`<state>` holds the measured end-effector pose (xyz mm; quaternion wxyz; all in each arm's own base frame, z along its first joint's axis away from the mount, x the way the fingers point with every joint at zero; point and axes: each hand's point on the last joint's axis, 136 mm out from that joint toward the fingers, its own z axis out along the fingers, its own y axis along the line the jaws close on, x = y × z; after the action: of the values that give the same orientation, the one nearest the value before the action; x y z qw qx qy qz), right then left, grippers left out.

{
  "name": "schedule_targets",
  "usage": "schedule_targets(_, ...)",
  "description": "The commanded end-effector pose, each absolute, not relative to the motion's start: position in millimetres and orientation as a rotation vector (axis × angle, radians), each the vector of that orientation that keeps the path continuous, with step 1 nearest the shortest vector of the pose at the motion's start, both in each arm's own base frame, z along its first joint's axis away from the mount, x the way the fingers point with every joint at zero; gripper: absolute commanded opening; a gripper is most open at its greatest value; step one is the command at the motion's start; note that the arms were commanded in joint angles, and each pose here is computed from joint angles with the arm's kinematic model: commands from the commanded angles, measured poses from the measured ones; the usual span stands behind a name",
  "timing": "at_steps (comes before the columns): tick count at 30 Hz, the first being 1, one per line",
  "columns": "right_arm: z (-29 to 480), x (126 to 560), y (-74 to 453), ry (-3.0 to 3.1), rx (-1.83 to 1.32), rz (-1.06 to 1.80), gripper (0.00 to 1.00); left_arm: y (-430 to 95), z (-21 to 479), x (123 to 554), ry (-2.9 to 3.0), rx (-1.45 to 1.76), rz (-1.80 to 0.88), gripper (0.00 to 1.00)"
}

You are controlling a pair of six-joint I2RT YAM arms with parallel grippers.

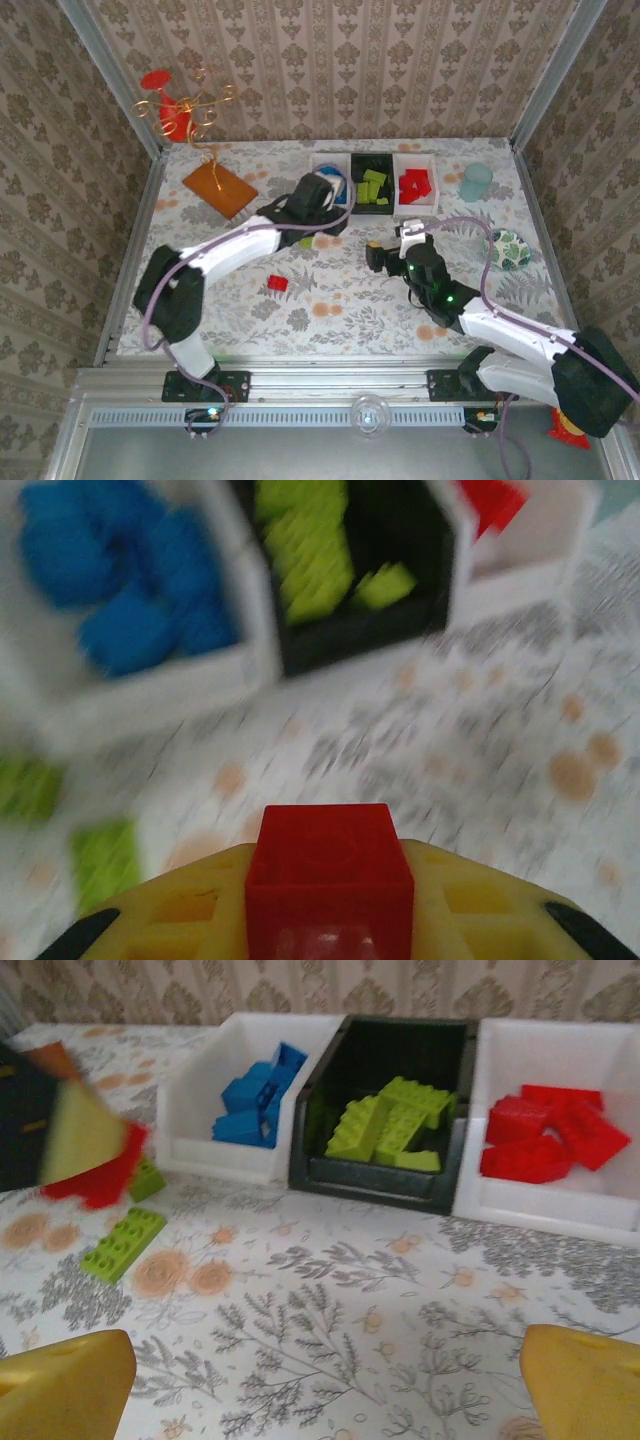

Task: Sort the legos into containers by color
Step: Place the lego in the container, then move the lego to the center of the table.

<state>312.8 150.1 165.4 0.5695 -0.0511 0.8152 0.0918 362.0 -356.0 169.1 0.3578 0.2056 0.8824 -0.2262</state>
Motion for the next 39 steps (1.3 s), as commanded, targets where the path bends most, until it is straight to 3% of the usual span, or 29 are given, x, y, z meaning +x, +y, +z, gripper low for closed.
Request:
schedule_targets(1,180,311,126,1.845,0.008,0.160,1.00,-405,185,387,2.165,0.622,-0.672,0.29)
schedule_targets(9,189,304,109,1.796,0.073,0.137,1.00,-494,183,433,2.063,0.706,-0.832,0.30)
schedule_targets(16,191,303,106,1.782,0.090,0.140,1.00,-534,167,456,2.029,0.709,-0.907,0.31)
schedule_targets(23,191,302,105,1.779,0.092,0.140,1.00,-544,176,469,1.997,0.706,-0.906,0.50)
schedule_targets(25,192,302,105,1.778,0.092,0.143,1.00,-541,187,471,1.976,0.707,-0.899,0.57)
schedule_targets(30,192,302,107,1.774,0.083,0.156,1.00,-516,215,470,1.983,0.702,-0.871,0.61)
schedule_targets(39,188,306,128,1.801,0.000,0.223,1.00,-374,213,425,2.085,0.566,-0.611,0.63)
